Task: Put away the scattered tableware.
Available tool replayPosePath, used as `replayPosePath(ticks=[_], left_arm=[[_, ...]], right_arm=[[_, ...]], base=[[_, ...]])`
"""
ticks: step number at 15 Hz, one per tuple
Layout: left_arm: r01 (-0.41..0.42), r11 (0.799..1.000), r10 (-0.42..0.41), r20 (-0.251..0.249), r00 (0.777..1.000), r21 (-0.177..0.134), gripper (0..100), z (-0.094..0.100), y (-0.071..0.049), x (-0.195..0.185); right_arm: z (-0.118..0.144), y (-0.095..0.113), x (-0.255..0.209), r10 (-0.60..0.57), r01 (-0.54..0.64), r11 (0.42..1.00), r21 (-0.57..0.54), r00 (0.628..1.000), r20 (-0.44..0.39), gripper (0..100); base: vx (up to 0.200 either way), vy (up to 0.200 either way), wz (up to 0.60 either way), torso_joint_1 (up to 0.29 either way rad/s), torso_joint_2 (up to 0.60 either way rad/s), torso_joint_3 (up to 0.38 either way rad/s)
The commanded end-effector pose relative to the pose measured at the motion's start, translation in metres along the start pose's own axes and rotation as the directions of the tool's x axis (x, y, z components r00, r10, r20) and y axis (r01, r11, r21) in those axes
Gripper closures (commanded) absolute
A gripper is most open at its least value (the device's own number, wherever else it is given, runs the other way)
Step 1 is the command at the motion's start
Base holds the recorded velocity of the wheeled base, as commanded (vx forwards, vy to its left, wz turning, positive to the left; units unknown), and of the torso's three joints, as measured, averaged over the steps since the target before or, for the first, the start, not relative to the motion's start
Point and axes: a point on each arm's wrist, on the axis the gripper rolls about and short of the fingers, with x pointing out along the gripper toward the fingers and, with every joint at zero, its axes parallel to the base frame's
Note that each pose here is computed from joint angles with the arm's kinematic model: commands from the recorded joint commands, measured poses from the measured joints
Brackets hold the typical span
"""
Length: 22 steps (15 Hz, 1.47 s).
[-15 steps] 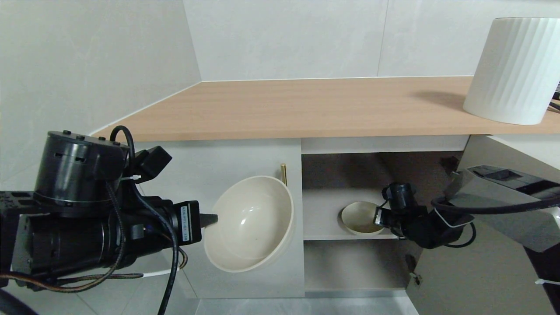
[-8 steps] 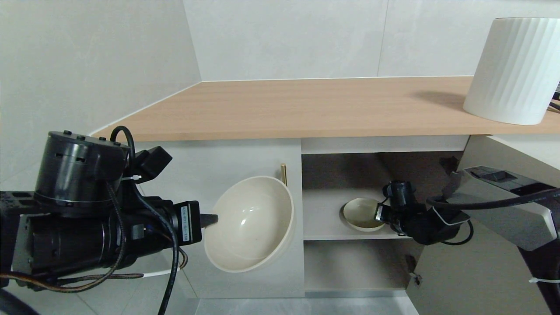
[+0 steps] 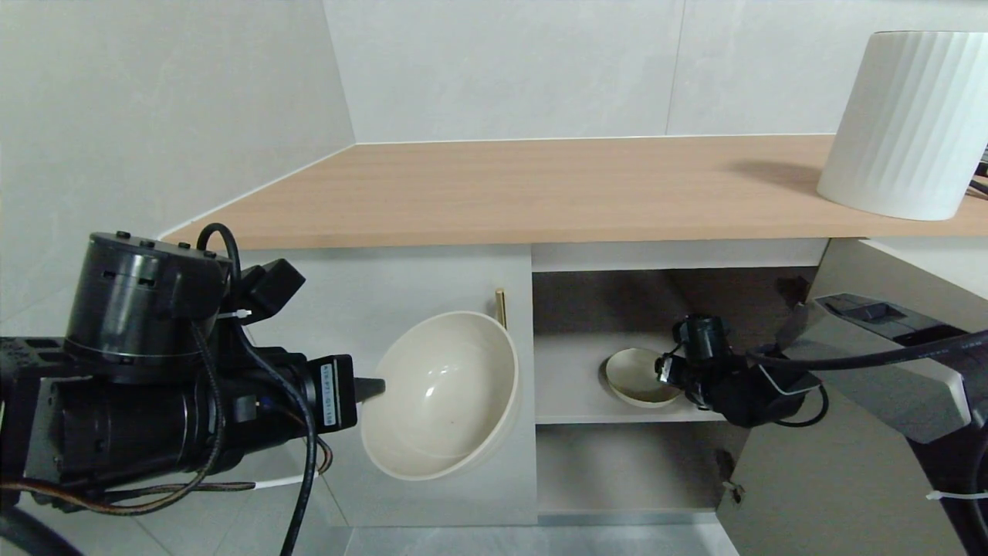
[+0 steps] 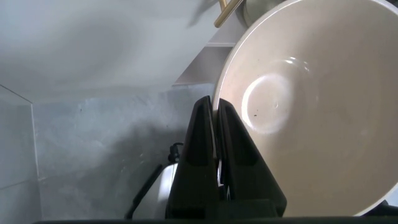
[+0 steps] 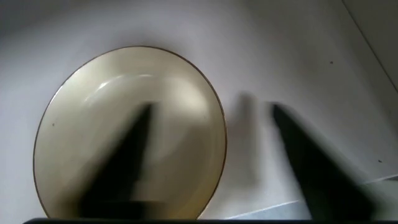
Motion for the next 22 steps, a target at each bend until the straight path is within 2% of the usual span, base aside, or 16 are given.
replayPosePath(ticks=[1, 3, 5, 7, 10, 12, 13, 14, 15, 16, 17, 20, 22], left_arm=[[-0.001, 1.000, 0.001, -0.002, 1.000, 0.000, 100, 0.000, 0.000, 0.001], [-0.003, 1.000, 0.003, -0.006, 1.000, 0.001, 100, 0.000, 0.000, 0.003], [0.001, 1.000, -0.001, -0.008, 1.000, 0.004, 100, 0.001, -0.001, 0.005], [0.005, 1.000, -0.005, -0.017, 1.000, 0.018, 100, 0.004, -0.005, 0.012], [0.007, 0.998, -0.003, -0.064, 0.998, 0.067, 100, 0.000, -0.014, 0.031], [0.009, 0.992, 0.008, -0.131, 0.991, 0.125, 100, -0.012, -0.021, 0.049], [0.000, 0.986, 0.028, -0.165, 0.986, 0.167, 100, -0.020, -0.023, 0.058], [-0.004, 0.983, 0.037, -0.177, 0.984, 0.182, 100, -0.024, -0.024, 0.062], [-0.044, 0.972, 0.094, -0.211, 0.973, 0.231, 100, -0.037, -0.027, 0.078], [-0.055, 0.969, 0.109, -0.215, 0.970, 0.241, 100, -0.040, -0.028, 0.081], [-0.089, 0.959, 0.153, -0.226, 0.962, 0.269, 100, -0.047, -0.028, 0.090], [-0.077, 0.954, 0.152, -0.246, 0.957, 0.291, 100, -0.055, -0.031, 0.091], [-0.053, 0.949, 0.136, -0.253, 0.958, 0.312, 100, -0.061, -0.038, 0.087]], right_arm=[[0.001, 0.001, -0.001, 0.003, -0.003, 1.000, 0.001, 1.000, 0.004, 0], [0.009, 0.001, -0.009, 0.004, -0.004, 1.000, 0.006, 1.000, 0.016, 0], [0.020, 0.000, -0.041, 0.026, -0.026, 1.000, -0.008, 1.000, 0.009, 0], [0.034, 0.008, -0.086, 0.125, -0.125, 0.992, -0.026, 0.992, -0.003, 0], [0.060, 0.018, -0.163, 0.281, -0.283, 0.955, -0.089, 0.959, -0.032, 0], [0.077, 0.022, -0.232, 0.377, -0.390, 0.912, -0.127, 0.919, -0.117, 0], [0.080, 0.022, -0.259, 0.426, -0.447, 0.884, -0.139, 0.891, -0.157, 0], [0.081, 0.021, -0.271, 0.447, -0.471, 0.870, -0.143, 0.878, -0.171, 0], [0.081, 0.020, -0.299, 0.502, -0.539, 0.826, -0.167, 0.837, -0.219, 0], [0.079, 0.018, -0.305, 0.505, -0.552, 0.813, -0.187, 0.827, -0.246, 0], [0.074, 0.015, -0.307, 0.484, -0.553, 0.801, -0.230, 0.823, -0.295, 0], [0.055, 0.025, -0.314, 0.495, -0.596, 0.756, -0.271, 0.791, -0.359, 0], [0.023, 0.040, -0.313, 0.464, -0.624, 0.715, -0.316, 0.761, -0.454, 0]], base=[[0.000, 0.000, 0.00, 0.000, 0.00, 0.000], [0.000, 0.000, 0.00, 0.000, 0.00, 0.000], [0.000, 0.000, 0.00, 0.000, 0.00, 0.000], [0.000, 0.000, 0.00, 0.000, 0.00, 0.000], [0.000, 0.000, 0.00, 0.000, 0.00, 0.000], [0.000, 0.000, 0.00, 0.000, 0.00, 0.000], [0.000, 0.000, 0.00, 0.000, 0.00, 0.000], [0.000, 0.000, 0.00, 0.000, 0.00, 0.000], [0.000, 0.000, 0.00, 0.000, 0.00, 0.000], [0.000, 0.000, 0.00, 0.000, 0.00, 0.000], [0.000, 0.000, 0.00, 0.000, 0.00, 0.000], [0.000, 0.000, 0.00, 0.000, 0.00, 0.000], [0.000, 0.000, 0.00, 0.000, 0.00, 0.000]])
